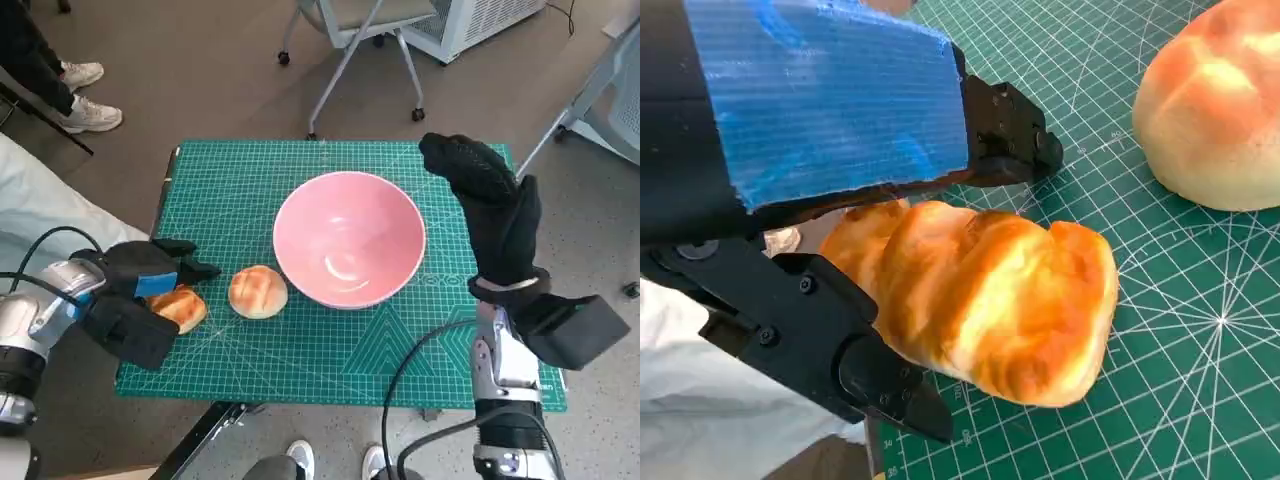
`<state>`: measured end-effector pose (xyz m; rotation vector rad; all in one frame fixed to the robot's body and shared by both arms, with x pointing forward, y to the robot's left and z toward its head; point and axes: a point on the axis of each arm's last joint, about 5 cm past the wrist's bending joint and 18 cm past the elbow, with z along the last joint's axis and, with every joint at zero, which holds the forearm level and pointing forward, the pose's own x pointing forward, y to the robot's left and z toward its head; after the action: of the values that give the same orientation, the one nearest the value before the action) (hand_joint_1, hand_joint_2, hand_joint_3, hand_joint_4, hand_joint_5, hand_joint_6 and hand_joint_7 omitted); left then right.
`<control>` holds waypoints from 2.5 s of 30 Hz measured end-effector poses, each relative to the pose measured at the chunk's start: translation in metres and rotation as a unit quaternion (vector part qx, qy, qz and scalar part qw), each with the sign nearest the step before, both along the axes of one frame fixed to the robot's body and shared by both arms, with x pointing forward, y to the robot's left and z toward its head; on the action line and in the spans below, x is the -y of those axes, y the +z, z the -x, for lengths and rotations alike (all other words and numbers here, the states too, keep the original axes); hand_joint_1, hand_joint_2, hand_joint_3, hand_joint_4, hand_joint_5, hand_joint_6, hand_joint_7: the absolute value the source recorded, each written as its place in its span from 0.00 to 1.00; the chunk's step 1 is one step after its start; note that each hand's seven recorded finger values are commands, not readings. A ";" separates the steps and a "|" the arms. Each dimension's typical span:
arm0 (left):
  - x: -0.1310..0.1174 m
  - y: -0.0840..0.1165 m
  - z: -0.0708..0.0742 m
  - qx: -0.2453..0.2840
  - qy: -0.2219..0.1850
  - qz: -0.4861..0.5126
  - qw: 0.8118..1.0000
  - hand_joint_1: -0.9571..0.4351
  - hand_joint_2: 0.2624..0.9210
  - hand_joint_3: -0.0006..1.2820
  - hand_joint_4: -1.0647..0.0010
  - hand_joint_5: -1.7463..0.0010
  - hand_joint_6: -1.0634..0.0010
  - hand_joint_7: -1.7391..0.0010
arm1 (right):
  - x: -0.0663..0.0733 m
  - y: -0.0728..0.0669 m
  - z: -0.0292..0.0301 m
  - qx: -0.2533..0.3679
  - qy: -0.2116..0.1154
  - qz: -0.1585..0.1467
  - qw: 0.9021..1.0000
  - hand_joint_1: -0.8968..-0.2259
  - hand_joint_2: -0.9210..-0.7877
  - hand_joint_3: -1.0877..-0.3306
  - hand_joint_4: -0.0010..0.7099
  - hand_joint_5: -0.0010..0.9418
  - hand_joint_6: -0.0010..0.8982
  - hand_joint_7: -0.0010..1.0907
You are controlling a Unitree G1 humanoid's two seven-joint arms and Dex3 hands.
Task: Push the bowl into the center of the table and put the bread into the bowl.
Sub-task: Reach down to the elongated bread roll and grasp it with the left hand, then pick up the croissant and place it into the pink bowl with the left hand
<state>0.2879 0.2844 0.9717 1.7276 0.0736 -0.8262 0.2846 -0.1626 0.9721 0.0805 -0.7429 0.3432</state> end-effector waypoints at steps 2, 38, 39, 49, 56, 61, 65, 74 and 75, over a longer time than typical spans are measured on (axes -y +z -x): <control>0.000 -0.003 -0.001 0.005 0.004 0.010 1.000 0.70 0.88 0.02 0.48 0.97 0.48 0.97 | 0.000 0.000 0.0003 0.000 -0.001 0.000 1.000 0.23 0.00 0.34 0.27 0.00 0.04 0.52; 0.005 0.106 0.012 0.175 -0.097 0.193 0.961 0.69 0.93 0.00 0.22 0.39 0.20 0.50 | 0.002 -0.003 0.0017 -0.006 -0.007 0.003 1.000 0.24 0.00 0.34 0.27 0.00 0.05 0.51; 0.006 0.110 0.013 0.184 -0.102 0.198 0.957 0.69 0.93 0.00 0.22 0.40 0.19 0.50 | 0.002 -0.003 0.0017 -0.006 -0.007 0.003 1.000 0.24 0.00 0.34 0.27 0.00 0.05 0.51; 0.026 0.146 0.020 0.239 -0.128 0.181 0.945 0.69 0.90 0.00 0.22 0.46 0.14 0.49 | 0.002 -0.005 0.0015 -0.008 -0.007 0.002 1.000 0.24 0.00 0.34 0.27 0.00 0.05 0.51; 0.050 0.178 0.023 0.297 -0.164 0.158 0.927 0.69 0.90 0.00 0.22 0.47 0.12 0.48 | 0.003 -0.005 0.0012 -0.010 -0.004 0.002 1.000 0.24 0.00 0.34 0.27 0.00 0.05 0.51; 0.074 0.187 0.017 0.314 -0.216 0.168 0.909 0.69 0.91 0.00 0.22 0.45 0.14 0.48 | 0.003 -0.006 0.0007 -0.012 -0.001 0.001 1.000 0.24 0.00 0.34 0.27 0.00 0.04 0.51; 0.095 0.186 0.006 0.300 -0.259 0.192 0.898 0.69 0.91 0.01 0.24 0.43 0.16 0.48 | 0.003 -0.006 0.0004 -0.012 0.000 0.001 1.000 0.24 0.00 0.34 0.27 0.00 0.04 0.51; 0.143 0.170 -0.023 0.254 -0.310 0.204 0.893 0.69 0.95 0.01 0.28 0.40 0.23 0.43 | 0.007 -0.003 0.0021 -0.002 -0.003 0.002 1.000 0.25 0.00 0.33 0.27 0.00 0.04 0.51; 0.149 0.167 -0.026 0.247 -0.315 0.206 0.893 0.69 0.96 0.01 0.28 0.40 0.24 0.42 | 0.007 -0.003 0.0023 -0.001 -0.002 0.001 1.000 0.25 0.00 0.33 0.27 0.00 0.04 0.51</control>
<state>0.3141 0.1358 1.1390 1.5006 -0.9878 -0.7542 0.2823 -0.1696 0.9692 0.0764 -0.7412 0.3401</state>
